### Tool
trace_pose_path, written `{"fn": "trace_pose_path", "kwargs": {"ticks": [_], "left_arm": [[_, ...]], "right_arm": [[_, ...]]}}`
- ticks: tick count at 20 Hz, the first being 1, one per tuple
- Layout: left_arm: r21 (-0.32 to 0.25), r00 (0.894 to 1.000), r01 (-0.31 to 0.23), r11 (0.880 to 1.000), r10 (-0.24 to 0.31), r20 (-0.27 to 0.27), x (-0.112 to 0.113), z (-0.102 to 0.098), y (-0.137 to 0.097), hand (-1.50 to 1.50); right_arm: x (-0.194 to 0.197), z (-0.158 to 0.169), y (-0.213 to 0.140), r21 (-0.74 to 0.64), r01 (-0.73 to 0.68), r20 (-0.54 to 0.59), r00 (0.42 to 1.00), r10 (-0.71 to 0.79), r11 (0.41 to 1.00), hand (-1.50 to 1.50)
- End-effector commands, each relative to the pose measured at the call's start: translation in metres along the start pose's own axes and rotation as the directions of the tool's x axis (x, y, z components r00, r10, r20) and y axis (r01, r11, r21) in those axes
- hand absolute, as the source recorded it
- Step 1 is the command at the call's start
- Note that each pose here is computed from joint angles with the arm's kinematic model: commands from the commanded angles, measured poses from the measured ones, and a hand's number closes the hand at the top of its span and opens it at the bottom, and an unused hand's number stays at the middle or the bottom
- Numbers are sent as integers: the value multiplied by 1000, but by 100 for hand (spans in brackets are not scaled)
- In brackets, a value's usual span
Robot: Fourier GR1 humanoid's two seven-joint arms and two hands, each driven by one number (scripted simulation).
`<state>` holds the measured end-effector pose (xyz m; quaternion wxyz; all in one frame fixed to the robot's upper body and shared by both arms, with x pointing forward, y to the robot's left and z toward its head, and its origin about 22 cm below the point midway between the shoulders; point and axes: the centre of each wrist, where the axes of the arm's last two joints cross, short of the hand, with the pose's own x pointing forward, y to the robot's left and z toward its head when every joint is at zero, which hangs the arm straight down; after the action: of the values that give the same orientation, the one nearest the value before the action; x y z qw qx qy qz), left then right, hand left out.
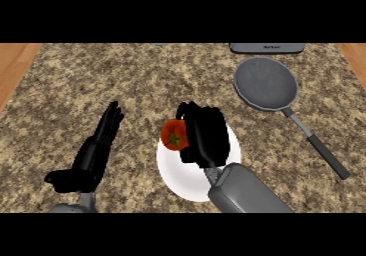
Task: Pick the tomato from the plate and place it in the pan
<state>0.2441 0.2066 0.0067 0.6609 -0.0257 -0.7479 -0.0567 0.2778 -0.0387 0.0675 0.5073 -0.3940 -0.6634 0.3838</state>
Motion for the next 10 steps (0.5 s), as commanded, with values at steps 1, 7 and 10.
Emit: {"fn": "trace_pose_path", "kwargs": {"ticks": [1,7,10], "left_arm": [[-4,1000,15,1000,-14,11,4,-3,-11,0],[0,1000,9,1000,-9,-2,3,-1,-4,0],[-5,1000,1,1000,-1,8,6,8,-8,0]], "right_arm": [[-4,2,-27,-110,88,-37,995,-92,990,150],[-40,-35,-54,-175,219,-158,956,-247,960,150],[-80,-40,-43,-223,226,-197,942,-271,948,150]]}}
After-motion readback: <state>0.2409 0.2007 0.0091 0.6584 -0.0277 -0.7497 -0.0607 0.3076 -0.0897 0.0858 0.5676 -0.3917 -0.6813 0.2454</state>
